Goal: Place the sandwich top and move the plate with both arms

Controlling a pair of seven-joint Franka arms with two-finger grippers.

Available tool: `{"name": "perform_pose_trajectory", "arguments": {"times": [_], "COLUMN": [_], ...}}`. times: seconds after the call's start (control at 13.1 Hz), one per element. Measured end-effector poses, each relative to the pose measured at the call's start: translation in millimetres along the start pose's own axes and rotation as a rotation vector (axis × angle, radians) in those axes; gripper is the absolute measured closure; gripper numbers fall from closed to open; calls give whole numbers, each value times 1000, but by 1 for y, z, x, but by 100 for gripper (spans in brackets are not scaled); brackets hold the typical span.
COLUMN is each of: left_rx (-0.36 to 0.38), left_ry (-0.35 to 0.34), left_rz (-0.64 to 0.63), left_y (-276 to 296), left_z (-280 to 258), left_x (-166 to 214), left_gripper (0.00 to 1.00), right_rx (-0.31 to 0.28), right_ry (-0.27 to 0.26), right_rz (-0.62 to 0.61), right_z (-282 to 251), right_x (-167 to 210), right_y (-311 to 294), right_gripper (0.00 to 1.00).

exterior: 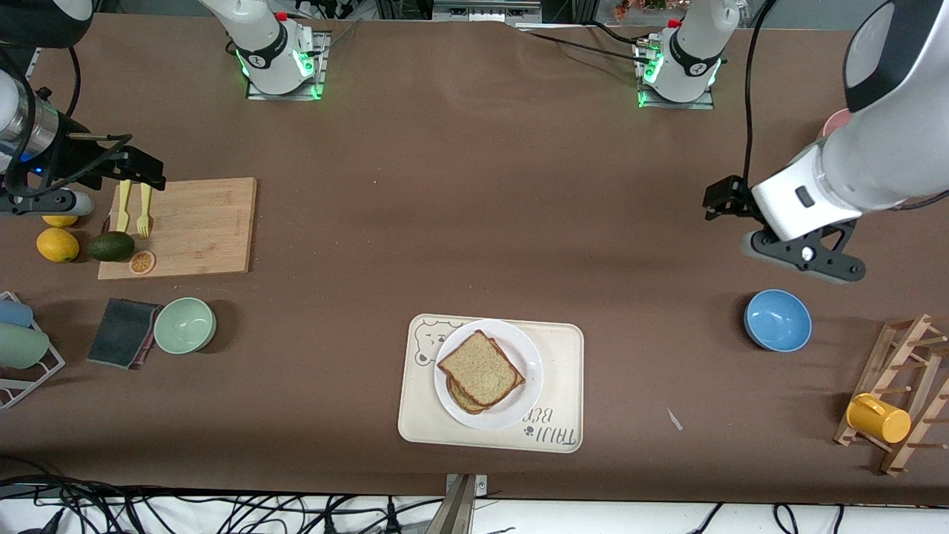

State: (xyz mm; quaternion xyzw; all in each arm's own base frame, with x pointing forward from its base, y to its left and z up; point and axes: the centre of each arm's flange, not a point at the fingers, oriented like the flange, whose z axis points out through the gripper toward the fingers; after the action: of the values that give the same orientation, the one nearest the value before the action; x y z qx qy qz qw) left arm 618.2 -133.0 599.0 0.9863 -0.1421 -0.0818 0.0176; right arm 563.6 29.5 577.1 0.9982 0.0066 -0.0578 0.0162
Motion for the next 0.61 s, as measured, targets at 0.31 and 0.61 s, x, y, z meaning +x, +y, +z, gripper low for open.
{"name": "perform_pose_trajectory", "arguments": {"times": [0.31, 0.61], "left_rx": [26, 44], "left_ry": [81, 125], "left_rz": [-55, -104], "left_y": [-22, -43], "left_z": [14, 33], "left_x": [-13, -52], "left_gripper": [0, 0], "right_rx": [0, 0], "right_ry": [0, 0], "right_rz": [0, 0], "right_z": [0, 0], "right_x": [0, 0], "right_y": [0, 0], "right_gripper": [0, 0]}}
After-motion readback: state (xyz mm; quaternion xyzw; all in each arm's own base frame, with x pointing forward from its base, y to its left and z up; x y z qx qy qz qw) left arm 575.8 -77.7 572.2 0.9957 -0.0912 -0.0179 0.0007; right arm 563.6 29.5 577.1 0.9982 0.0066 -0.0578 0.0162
